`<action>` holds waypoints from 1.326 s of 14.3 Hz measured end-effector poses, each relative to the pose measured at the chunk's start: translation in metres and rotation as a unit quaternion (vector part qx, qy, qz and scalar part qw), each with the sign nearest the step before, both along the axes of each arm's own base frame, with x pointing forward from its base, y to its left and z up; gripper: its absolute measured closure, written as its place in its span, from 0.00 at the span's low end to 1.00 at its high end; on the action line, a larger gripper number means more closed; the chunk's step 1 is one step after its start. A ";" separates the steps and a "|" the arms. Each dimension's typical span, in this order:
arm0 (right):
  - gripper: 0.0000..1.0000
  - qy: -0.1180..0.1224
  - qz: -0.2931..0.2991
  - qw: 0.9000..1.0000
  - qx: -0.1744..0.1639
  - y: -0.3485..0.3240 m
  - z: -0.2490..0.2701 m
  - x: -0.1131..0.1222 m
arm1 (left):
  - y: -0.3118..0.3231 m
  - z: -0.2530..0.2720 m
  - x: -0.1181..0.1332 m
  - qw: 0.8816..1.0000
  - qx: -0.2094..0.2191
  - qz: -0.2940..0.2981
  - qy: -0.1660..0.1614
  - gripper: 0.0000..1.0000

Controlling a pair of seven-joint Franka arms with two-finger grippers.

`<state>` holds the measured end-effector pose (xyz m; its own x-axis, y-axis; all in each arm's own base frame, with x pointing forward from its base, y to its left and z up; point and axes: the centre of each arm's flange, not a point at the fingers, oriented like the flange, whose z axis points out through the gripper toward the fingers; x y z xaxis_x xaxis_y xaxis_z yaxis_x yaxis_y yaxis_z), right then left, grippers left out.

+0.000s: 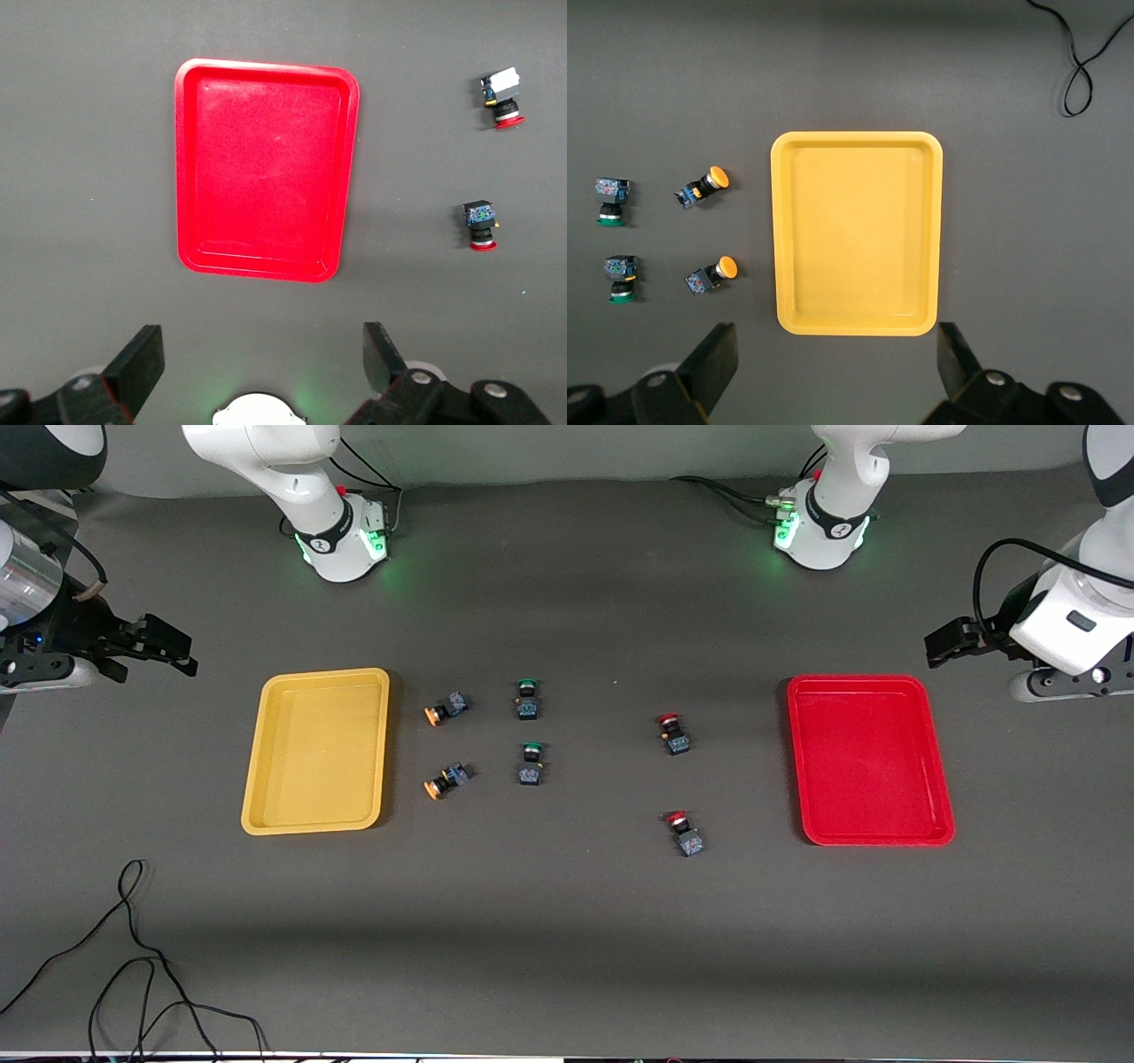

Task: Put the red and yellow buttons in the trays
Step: 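Move the right gripper to the orange button while the left gripper moves out, then grasp the orange button with the right gripper while the left gripper grasps a red button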

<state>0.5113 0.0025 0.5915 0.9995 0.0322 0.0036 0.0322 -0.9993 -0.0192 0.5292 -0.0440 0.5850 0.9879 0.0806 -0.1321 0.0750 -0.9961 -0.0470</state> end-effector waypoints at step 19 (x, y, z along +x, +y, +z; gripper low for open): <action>0.00 0.061 -0.335 0.940 -0.034 0.214 -0.260 -0.058 | -0.163 -0.133 0.021 0.997 -0.025 -0.037 0.057 0.00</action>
